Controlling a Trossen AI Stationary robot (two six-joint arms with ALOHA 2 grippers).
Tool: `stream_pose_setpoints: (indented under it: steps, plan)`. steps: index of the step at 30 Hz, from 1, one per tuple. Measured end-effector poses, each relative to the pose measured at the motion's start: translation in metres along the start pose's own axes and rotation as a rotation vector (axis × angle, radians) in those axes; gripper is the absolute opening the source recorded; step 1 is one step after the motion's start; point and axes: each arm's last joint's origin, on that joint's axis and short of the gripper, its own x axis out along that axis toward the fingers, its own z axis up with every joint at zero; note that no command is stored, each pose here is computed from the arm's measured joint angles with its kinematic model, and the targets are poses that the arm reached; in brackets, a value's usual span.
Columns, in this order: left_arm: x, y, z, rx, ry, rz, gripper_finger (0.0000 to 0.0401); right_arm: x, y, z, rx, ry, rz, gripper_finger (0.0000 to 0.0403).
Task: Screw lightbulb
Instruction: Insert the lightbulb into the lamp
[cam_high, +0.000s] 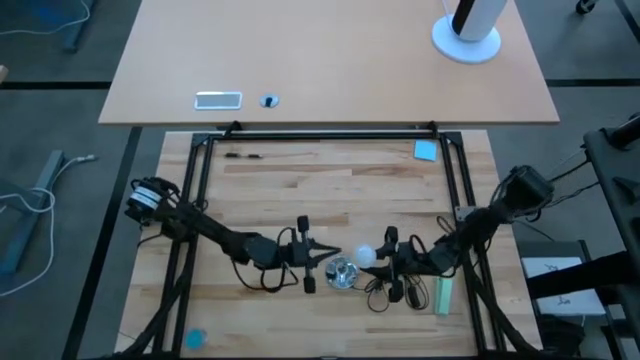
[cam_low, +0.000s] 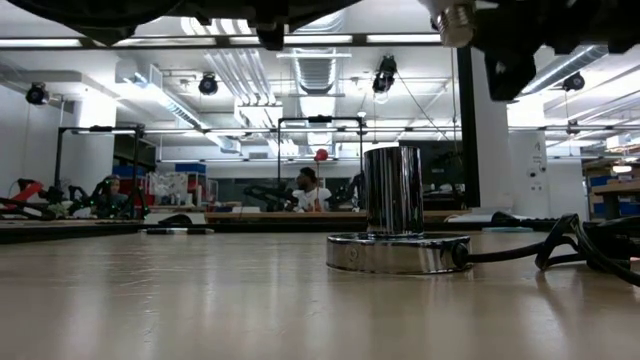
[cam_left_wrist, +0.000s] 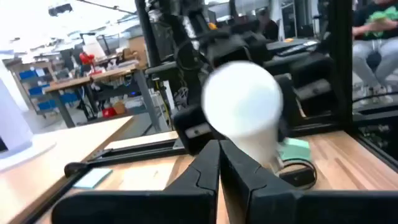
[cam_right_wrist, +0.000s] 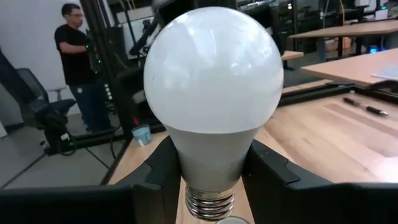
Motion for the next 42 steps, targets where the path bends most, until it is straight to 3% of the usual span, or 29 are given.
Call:
stream_pose_setpoints:
  steps: [9,13,17,21,26,42]
  plan:
    - [-0.005,-0.007,-0.005,0.054,0.014,-0.097,0.0000,0.016,0.009,-0.039,0.002,-0.035,0.031,0.0126]
    - [-0.014,-0.004,-0.010,0.077,0.034,-0.098,0.0000,0.026,0.008,-0.051,-0.072,-0.020,-0.022,0.0126]
    - [-0.036,0.007,-0.013,0.038,0.056,-0.067,0.0000,0.035,0.002,-0.059,-0.115,-0.033,-0.059,0.0126]
    - [-0.056,0.019,-0.011,-0.075,0.037,-0.055,0.0000,0.040,-0.009,-0.070,-0.109,-0.002,-0.075,0.0126]
    - [-0.065,0.024,-0.012,-0.114,0.008,-0.049,0.0000,0.044,-0.011,-0.072,-0.081,0.002,-0.054,0.0126]
    - [-0.048,0.007,-0.045,-0.041,0.110,-0.115,0.0000,0.049,-0.012,-0.069,-0.096,-0.003,-0.070,0.0126]
